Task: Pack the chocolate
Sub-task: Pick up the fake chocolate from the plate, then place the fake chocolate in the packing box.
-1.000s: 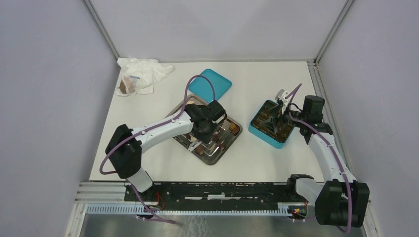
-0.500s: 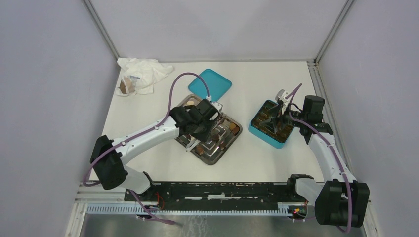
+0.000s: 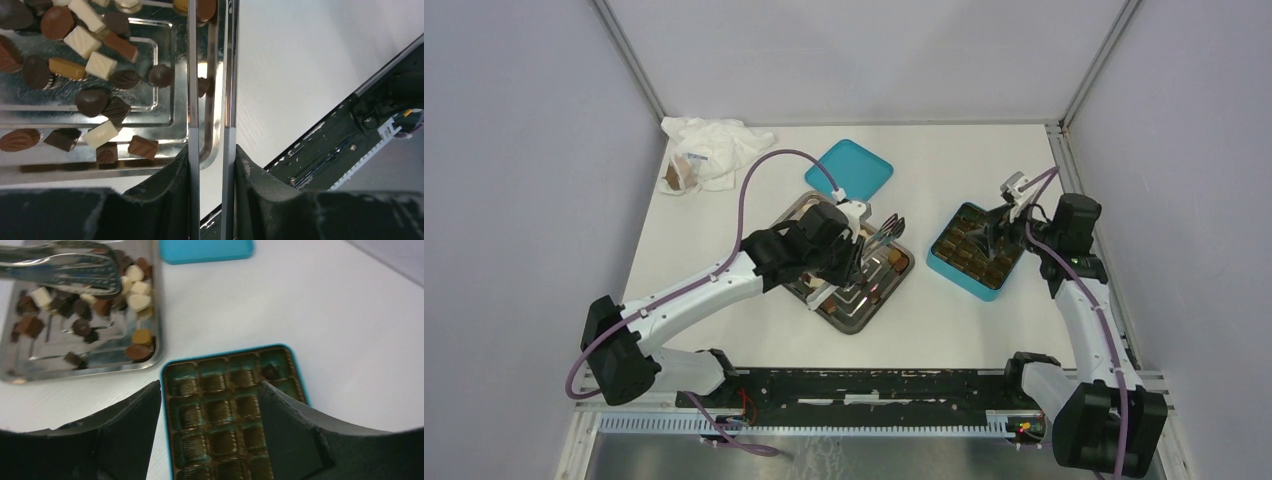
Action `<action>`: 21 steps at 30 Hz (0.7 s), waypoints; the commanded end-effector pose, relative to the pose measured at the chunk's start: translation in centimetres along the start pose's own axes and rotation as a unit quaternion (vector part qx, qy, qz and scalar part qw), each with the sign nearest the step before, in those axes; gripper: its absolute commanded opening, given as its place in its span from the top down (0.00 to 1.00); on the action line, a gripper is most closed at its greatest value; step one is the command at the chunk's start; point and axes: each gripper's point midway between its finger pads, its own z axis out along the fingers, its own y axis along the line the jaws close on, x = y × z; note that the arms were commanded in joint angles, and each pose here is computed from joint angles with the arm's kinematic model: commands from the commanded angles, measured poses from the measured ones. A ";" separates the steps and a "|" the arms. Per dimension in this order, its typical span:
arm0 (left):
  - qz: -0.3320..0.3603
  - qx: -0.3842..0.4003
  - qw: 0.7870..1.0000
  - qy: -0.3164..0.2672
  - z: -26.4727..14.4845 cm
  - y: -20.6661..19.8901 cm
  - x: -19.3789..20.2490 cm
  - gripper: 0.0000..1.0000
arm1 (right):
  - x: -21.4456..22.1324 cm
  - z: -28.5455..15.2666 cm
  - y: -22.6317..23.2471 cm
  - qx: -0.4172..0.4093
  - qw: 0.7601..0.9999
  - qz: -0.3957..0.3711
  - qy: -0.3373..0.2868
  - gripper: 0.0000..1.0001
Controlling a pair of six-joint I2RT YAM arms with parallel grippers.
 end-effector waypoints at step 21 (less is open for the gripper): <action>0.032 0.023 0.995 -0.089 9.3 -9.2 -9.6 0.98 | -0.1 -8.0 -12.7 0.432 0.888 0.148 -0.049 0.21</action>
